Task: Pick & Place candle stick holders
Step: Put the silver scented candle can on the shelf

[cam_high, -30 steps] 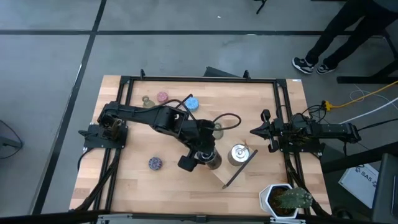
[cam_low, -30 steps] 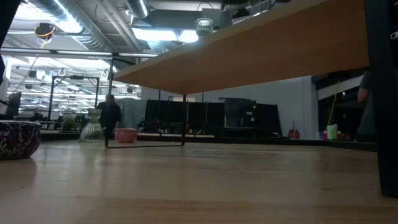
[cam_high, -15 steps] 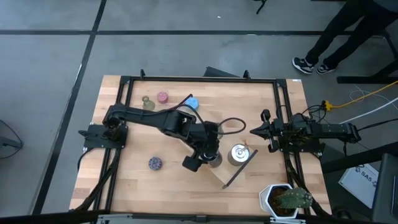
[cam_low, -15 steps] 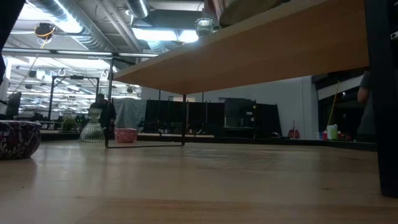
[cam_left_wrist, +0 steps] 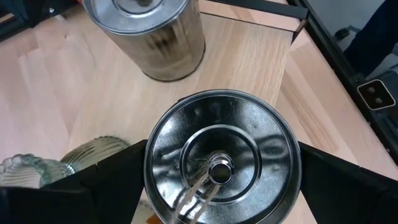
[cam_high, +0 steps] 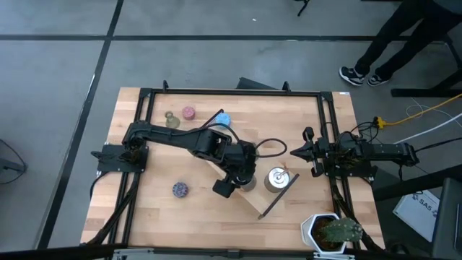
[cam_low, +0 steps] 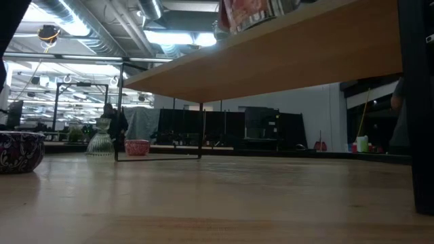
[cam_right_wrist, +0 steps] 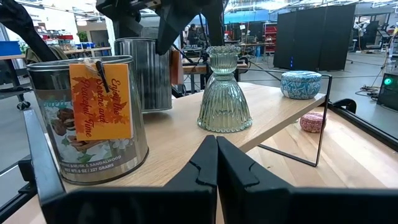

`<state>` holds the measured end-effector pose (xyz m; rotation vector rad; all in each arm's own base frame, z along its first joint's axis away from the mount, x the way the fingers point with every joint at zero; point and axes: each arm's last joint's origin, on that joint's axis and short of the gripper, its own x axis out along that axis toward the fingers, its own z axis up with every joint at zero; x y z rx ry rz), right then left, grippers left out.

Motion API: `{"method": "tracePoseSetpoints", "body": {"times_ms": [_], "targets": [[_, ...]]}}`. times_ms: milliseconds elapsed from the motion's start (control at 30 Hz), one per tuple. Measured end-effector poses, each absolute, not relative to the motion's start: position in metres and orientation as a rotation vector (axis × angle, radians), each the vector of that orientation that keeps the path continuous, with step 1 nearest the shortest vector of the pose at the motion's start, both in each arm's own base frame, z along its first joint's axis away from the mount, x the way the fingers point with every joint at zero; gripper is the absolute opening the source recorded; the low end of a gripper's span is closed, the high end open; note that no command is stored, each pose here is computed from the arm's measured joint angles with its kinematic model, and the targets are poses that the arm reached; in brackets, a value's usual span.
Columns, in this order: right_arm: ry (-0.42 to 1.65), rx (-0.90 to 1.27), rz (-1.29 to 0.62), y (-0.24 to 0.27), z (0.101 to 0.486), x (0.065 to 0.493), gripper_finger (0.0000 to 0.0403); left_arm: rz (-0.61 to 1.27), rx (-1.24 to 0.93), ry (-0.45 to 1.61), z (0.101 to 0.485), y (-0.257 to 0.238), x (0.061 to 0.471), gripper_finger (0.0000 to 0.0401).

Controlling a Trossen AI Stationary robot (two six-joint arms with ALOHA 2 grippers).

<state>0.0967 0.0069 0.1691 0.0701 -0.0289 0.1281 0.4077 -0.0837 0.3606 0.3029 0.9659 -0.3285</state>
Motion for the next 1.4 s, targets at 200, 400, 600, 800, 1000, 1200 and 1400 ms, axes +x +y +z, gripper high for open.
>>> {"method": "tracePoseSetpoints", "body": {"times_ms": [200,400,600,800,1000,1200,1400], "targets": [[-0.029,0.070,0.129,0.0069,0.1691,0.0967,0.0001,-0.338,0.291,0.971,0.3585,-0.0845,0.4090,0.0363],[-0.029,0.070,0.129,0.0069,0.1691,0.0967,0.0001,-0.339,0.290,0.971,0.3585,-0.0845,0.4090,0.0363],[-0.029,0.070,0.129,0.0069,0.1691,0.0967,0.0001,-0.346,0.303,0.967,0.3586,-0.0847,0.4091,0.0363],[-0.029,0.070,0.128,0.0069,0.1691,0.0967,0.0001,-0.345,0.304,0.966,0.3587,-0.0846,0.4092,0.0363],[-0.029,0.070,0.128,0.0069,0.1691,0.0967,0.0001,-0.318,0.320,0.967,0.3587,-0.0837,0.4094,0.0372],[-0.029,0.070,0.128,0.0069,0.1691,0.0967,0.0001,-0.316,0.322,0.959,0.3594,-0.0838,0.4099,0.0382],[-0.029,0.070,0.129,0.0069,0.1691,0.0967,0.0001,-0.322,0.318,0.956,0.3597,-0.0840,0.4100,0.0381]]}}
